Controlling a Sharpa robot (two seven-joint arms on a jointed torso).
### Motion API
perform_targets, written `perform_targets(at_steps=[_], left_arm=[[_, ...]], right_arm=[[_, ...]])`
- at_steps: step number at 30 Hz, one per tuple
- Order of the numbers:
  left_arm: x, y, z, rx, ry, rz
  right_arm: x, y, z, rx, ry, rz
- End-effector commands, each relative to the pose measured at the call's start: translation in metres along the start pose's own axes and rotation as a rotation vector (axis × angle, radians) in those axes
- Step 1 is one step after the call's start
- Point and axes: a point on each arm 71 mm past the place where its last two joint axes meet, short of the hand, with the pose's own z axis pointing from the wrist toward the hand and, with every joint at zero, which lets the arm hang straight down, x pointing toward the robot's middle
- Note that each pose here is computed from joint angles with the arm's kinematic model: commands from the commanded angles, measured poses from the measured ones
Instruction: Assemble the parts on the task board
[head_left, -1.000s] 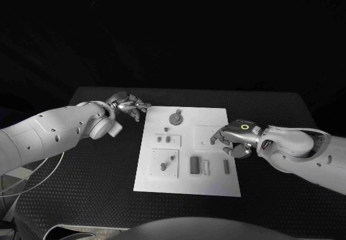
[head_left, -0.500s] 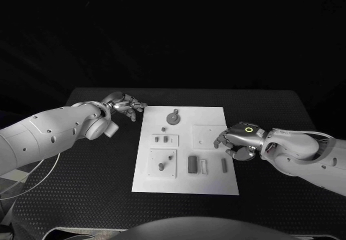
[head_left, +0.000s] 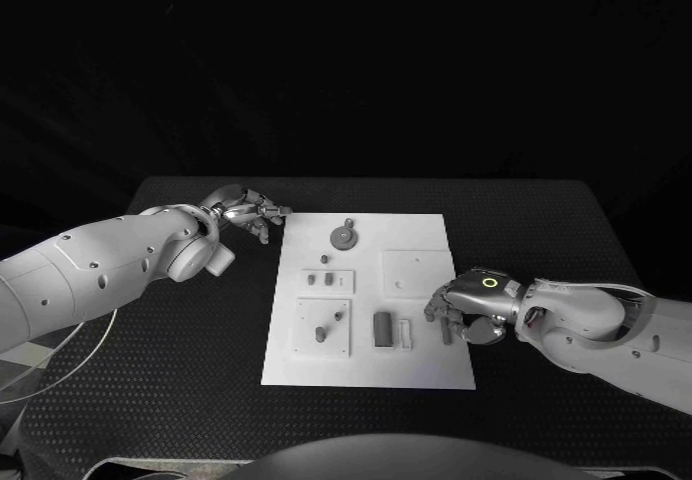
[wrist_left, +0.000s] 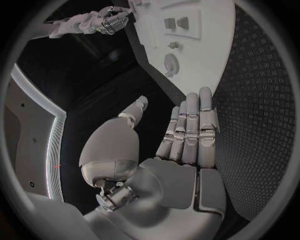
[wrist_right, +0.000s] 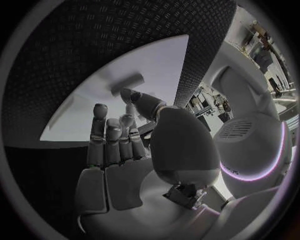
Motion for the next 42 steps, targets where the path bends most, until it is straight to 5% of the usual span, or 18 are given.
perform_targets(at_steps=[1,42], left_arm=[[0.0021,-0.0025,0.0008,0.017,0.011,-0.001],[0.0007,-0.001,-0.0008,0.014,0.013,-0.002]], right_arm=[[0.006,0.003,-0.001,-0.015,0.039,-0.011],[0.033,0.007,0.012,-0.027,0.128,-0.039]])
